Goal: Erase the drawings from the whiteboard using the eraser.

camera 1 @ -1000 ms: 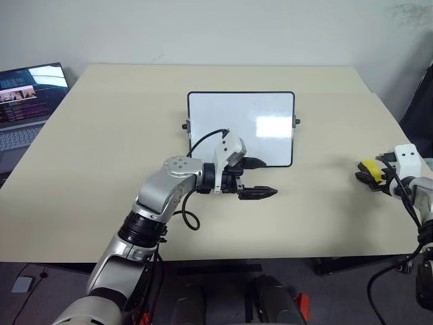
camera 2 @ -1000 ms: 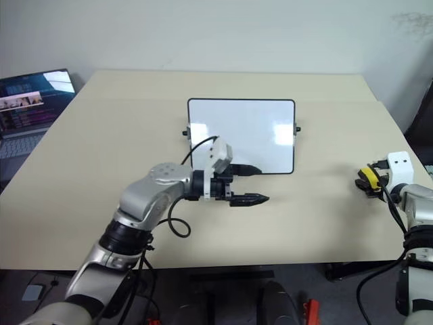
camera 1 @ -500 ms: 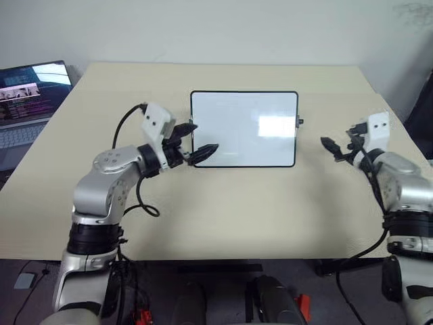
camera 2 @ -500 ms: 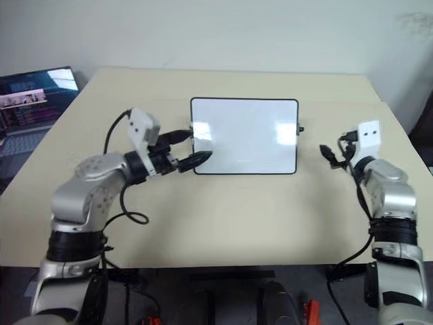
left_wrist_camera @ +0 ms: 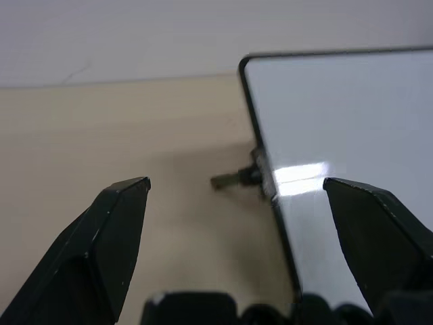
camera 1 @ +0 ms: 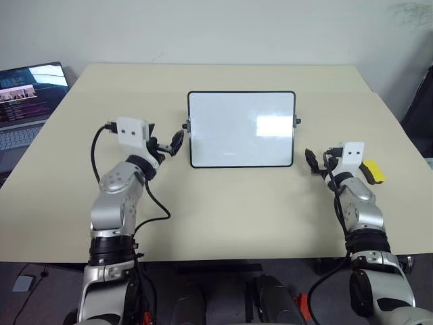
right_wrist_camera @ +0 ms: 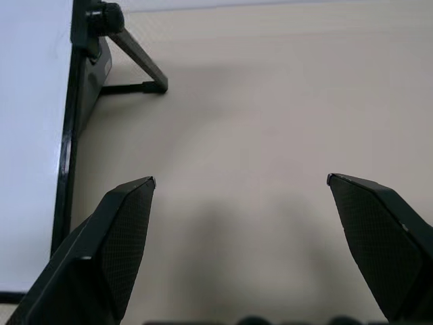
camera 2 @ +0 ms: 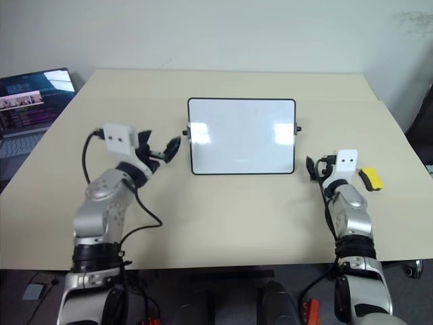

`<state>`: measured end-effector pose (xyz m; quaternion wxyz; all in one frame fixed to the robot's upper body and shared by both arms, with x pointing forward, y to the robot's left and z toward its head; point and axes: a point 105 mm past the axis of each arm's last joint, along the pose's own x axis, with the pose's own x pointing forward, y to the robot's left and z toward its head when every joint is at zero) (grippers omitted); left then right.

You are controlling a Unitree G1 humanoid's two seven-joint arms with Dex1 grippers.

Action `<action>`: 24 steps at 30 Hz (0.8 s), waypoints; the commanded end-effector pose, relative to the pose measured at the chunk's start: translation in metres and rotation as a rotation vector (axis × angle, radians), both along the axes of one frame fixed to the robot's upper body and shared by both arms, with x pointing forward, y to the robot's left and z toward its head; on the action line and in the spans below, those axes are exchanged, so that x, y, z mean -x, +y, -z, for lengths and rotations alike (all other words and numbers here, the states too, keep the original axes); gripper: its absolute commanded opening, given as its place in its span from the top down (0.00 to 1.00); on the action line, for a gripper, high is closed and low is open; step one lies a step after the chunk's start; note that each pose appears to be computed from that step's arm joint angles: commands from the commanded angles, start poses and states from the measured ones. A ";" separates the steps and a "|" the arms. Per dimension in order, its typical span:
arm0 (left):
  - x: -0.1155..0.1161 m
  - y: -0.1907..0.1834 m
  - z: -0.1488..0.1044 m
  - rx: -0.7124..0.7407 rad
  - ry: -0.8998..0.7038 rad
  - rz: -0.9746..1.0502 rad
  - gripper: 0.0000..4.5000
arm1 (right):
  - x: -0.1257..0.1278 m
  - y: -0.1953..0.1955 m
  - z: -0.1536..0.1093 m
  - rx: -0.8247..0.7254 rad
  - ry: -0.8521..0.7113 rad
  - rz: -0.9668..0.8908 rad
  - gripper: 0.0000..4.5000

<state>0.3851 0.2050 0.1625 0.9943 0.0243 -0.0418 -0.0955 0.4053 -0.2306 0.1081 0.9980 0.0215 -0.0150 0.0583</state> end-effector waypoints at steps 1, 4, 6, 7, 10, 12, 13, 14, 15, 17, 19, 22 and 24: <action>-0.001 -0.003 0.006 -0.019 -0.029 -0.055 0.00 | 0.003 0.006 -0.020 -0.021 -0.109 -0.020 0.01; -0.002 0.001 0.019 0.015 -0.026 -0.126 0.00 | 0.005 0.017 -0.017 -0.036 -0.123 -0.040 0.01; -0.002 0.001 0.024 0.031 -0.030 -0.140 0.00 | 0.006 0.023 -0.016 -0.038 -0.130 -0.049 0.01; -0.002 -0.001 0.028 0.046 -0.027 -0.140 0.00 | 0.006 0.026 -0.016 -0.023 -0.135 -0.052 0.01; -0.004 -0.008 0.034 0.066 -0.033 -0.128 0.00 | 0.006 0.032 -0.015 -0.026 -0.143 -0.044 0.01; -0.005 -0.010 0.038 0.058 -0.036 -0.129 0.00 | 0.006 0.032 -0.014 -0.028 -0.144 -0.037 0.01; -0.005 -0.010 0.039 0.057 -0.036 -0.133 0.00 | 0.006 0.032 -0.013 -0.026 -0.144 -0.033 0.01; -0.005 -0.011 0.041 0.061 -0.029 -0.136 0.00 | 0.007 0.031 -0.012 -0.022 -0.140 -0.025 0.01; -0.005 -0.011 0.043 0.063 -0.025 -0.138 0.00 | 0.007 0.030 -0.010 -0.021 -0.135 -0.019 0.01; -0.005 -0.012 0.044 0.065 -0.021 -0.139 0.00 | 0.007 0.030 -0.008 -0.021 -0.129 -0.014 0.01; -0.006 -0.014 0.045 0.060 -0.021 -0.144 0.00 | 0.007 0.030 -0.008 -0.033 -0.127 -0.014 0.01; -0.006 -0.013 0.048 0.057 -0.017 -0.156 0.00 | 0.007 0.028 -0.007 -0.046 -0.124 -0.005 0.01; -0.005 -0.012 0.050 0.059 -0.016 -0.161 0.00 | 0.007 0.027 -0.006 -0.048 -0.123 -0.005 0.01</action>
